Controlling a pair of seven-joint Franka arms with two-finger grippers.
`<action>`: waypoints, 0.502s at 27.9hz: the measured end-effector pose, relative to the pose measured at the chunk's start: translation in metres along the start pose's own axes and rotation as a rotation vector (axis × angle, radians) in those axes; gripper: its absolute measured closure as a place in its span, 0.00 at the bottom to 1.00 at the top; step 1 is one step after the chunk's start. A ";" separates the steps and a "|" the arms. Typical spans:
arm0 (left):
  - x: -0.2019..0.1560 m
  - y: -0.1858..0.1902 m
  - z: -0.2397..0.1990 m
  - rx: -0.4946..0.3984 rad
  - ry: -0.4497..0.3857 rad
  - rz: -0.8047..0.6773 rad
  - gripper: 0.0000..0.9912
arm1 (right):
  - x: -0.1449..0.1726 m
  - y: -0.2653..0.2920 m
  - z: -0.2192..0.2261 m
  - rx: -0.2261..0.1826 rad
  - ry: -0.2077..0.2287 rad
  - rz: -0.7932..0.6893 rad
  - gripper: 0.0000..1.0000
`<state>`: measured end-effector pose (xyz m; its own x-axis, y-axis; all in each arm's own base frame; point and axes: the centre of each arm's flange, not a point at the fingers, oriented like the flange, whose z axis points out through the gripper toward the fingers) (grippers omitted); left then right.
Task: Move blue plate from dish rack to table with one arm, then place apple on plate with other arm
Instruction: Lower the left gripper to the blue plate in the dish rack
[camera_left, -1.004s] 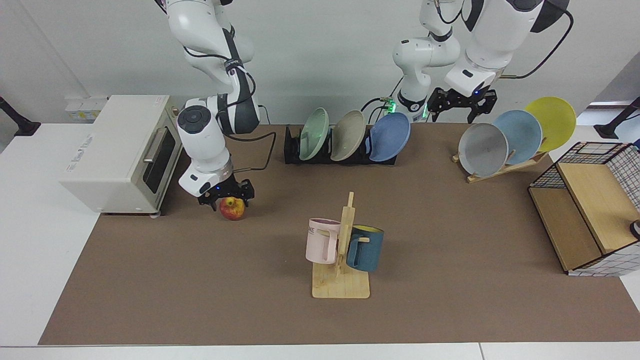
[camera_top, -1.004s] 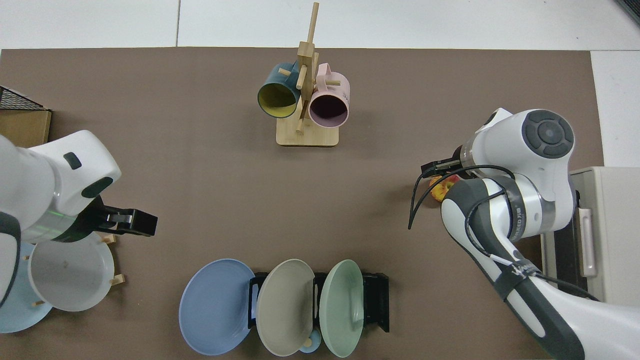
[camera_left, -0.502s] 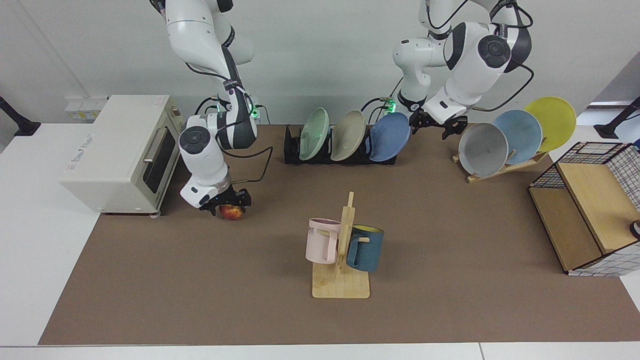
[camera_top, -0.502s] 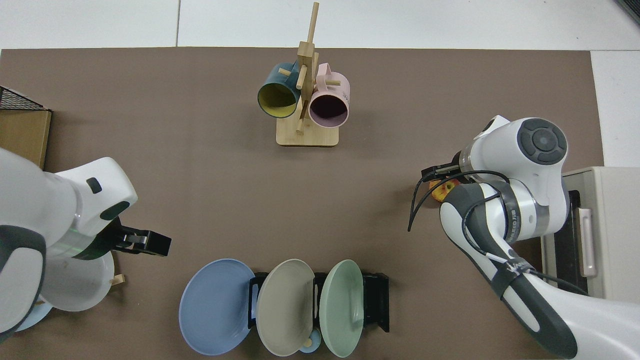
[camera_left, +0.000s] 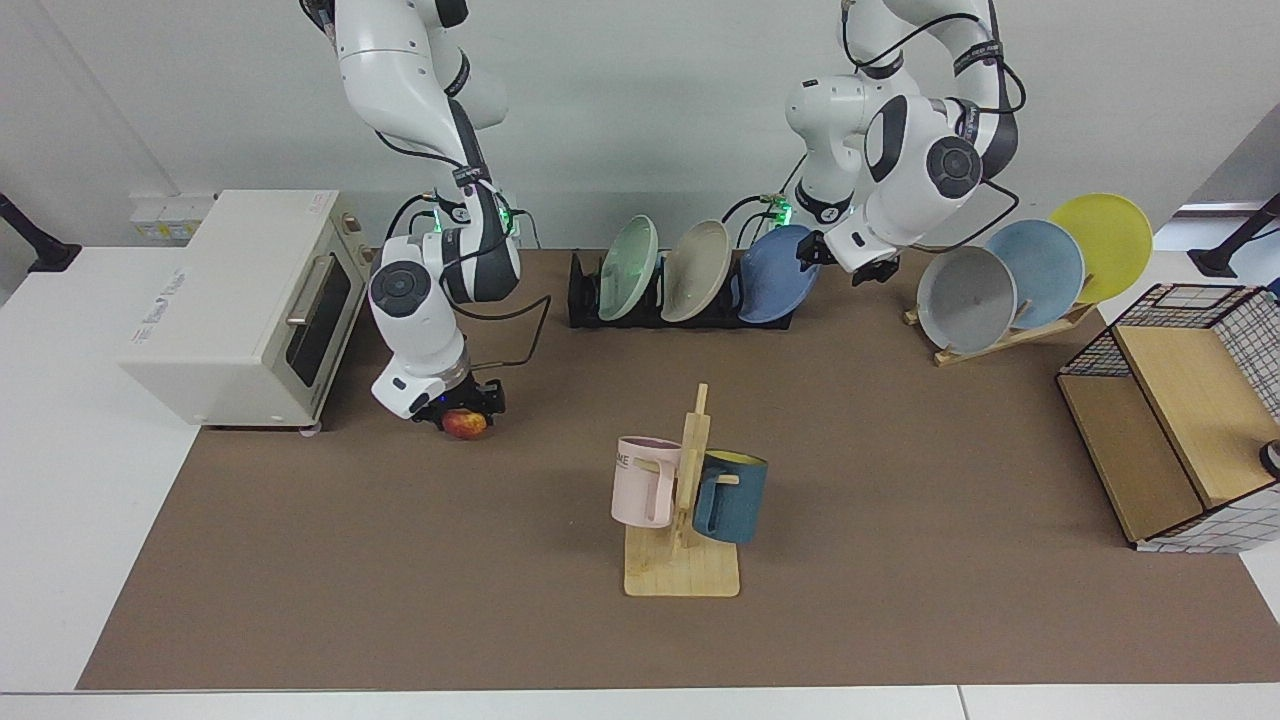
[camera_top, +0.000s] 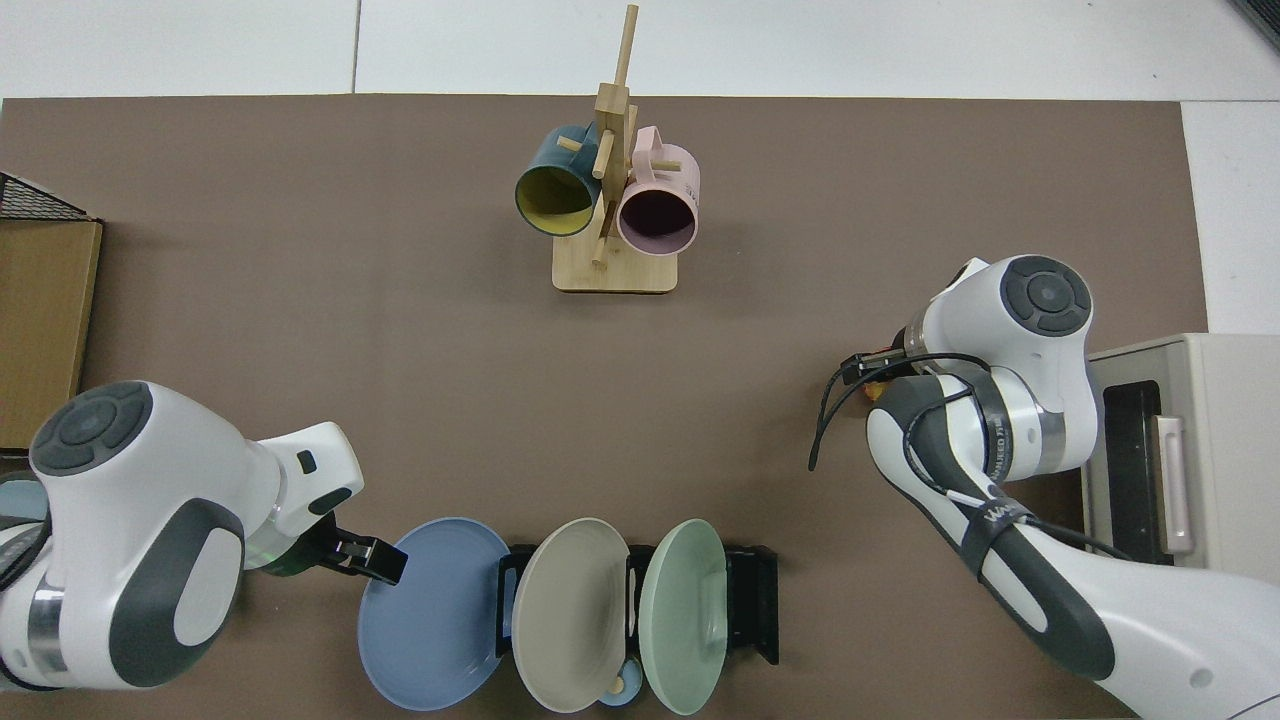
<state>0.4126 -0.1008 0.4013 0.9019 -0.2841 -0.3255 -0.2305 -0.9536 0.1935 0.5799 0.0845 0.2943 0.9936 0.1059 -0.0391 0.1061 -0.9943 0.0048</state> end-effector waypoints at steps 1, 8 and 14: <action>-0.003 0.002 0.003 0.001 -0.005 0.002 0.00 | 0.000 -0.002 0.000 0.000 0.000 -0.003 0.21; -0.014 0.019 0.010 0.029 -0.009 0.023 0.24 | 0.004 -0.006 -0.013 0.000 0.009 -0.009 0.21; -0.017 0.050 0.013 0.074 -0.007 0.017 0.39 | 0.012 -0.002 -0.055 0.002 0.039 -0.002 0.21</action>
<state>0.3808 -0.1447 0.4045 0.8950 -0.3003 -0.3298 -0.2719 -0.9534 0.1304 0.5934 0.0885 0.3489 0.9942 0.1077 -0.0002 0.1077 -0.9942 0.0027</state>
